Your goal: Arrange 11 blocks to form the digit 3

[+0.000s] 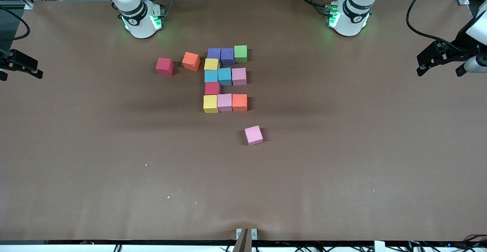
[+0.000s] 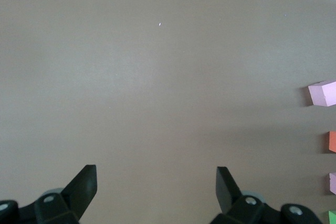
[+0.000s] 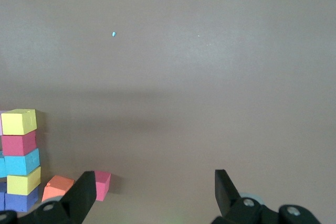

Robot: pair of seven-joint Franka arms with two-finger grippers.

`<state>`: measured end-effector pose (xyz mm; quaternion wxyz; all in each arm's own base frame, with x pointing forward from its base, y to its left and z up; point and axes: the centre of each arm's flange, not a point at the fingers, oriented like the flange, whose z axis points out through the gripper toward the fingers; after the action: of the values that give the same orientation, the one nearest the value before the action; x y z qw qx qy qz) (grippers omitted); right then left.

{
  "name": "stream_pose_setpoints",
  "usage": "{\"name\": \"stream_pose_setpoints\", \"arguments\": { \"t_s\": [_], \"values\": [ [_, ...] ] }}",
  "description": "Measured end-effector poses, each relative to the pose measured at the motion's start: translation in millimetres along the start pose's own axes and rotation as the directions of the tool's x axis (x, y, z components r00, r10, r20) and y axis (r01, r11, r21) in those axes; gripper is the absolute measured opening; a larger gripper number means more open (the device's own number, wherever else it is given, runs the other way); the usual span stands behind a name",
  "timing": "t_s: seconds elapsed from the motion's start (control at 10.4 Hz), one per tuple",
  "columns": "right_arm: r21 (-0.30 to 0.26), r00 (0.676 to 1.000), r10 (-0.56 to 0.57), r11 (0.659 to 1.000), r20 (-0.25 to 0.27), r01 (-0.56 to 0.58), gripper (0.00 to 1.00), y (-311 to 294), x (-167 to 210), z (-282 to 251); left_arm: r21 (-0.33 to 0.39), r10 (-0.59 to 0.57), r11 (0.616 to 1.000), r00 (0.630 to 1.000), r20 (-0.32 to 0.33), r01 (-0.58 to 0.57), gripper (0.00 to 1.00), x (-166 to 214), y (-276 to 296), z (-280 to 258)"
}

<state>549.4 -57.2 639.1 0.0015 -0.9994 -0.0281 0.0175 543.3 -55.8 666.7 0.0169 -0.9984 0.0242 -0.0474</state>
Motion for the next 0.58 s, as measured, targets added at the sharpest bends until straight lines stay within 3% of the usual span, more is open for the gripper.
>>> {"name": "stream_pose_setpoints", "arguments": {
  "t_s": [0.58],
  "values": [
    [0.0, 1.0, 0.0, 1.0, -0.001, 0.0, 1.0, 0.0, 0.1, 0.0, 0.001, -0.019, 1.0, 1.0, 0.002, 0.019, 1.0, 1.2, -9.0, 1.7]
  ]
}}
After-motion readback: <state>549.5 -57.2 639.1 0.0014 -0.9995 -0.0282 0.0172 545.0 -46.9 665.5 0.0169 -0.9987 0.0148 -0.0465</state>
